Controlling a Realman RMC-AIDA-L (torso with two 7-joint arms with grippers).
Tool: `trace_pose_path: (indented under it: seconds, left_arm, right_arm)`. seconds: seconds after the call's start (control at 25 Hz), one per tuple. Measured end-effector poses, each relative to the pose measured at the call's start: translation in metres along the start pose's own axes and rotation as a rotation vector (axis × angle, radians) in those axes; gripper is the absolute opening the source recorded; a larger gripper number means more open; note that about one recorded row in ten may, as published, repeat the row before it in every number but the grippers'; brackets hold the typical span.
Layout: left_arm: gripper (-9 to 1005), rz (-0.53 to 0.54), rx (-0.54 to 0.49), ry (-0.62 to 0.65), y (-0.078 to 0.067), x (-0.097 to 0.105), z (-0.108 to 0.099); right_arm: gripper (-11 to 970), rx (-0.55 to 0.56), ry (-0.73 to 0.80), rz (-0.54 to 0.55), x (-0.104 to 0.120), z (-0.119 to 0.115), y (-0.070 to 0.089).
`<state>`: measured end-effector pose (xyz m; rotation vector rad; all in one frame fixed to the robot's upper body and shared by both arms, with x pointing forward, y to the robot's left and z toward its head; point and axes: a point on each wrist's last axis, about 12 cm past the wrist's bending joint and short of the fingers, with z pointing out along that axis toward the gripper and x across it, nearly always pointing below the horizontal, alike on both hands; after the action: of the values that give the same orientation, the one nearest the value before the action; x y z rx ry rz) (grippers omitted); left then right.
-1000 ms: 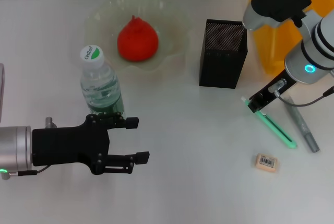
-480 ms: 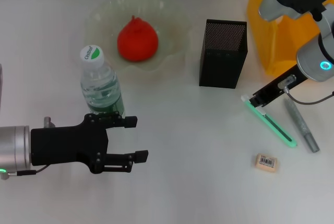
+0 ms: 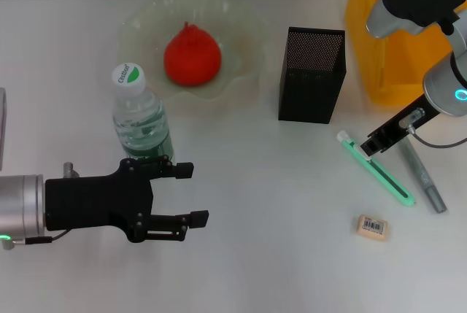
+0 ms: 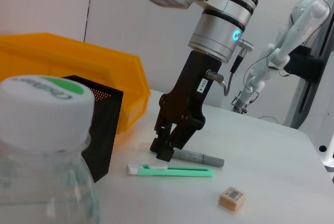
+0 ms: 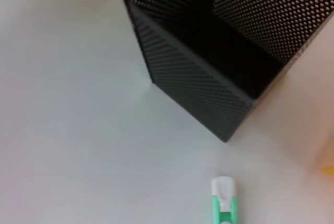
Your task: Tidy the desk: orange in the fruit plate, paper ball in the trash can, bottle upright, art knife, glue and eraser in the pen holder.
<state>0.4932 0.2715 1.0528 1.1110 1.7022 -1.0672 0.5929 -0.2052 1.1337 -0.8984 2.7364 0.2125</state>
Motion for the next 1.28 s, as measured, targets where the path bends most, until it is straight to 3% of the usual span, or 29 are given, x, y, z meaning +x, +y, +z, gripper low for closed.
trace_pose_path:
  seconds: [1.28]
  left_arm:
    - [844,0.001,0.002,-0.001,0.0,0.0,0.002]
  right_arm:
    - [193,-0.021,-0.001,0.002,-0.002,0.014,0.002]
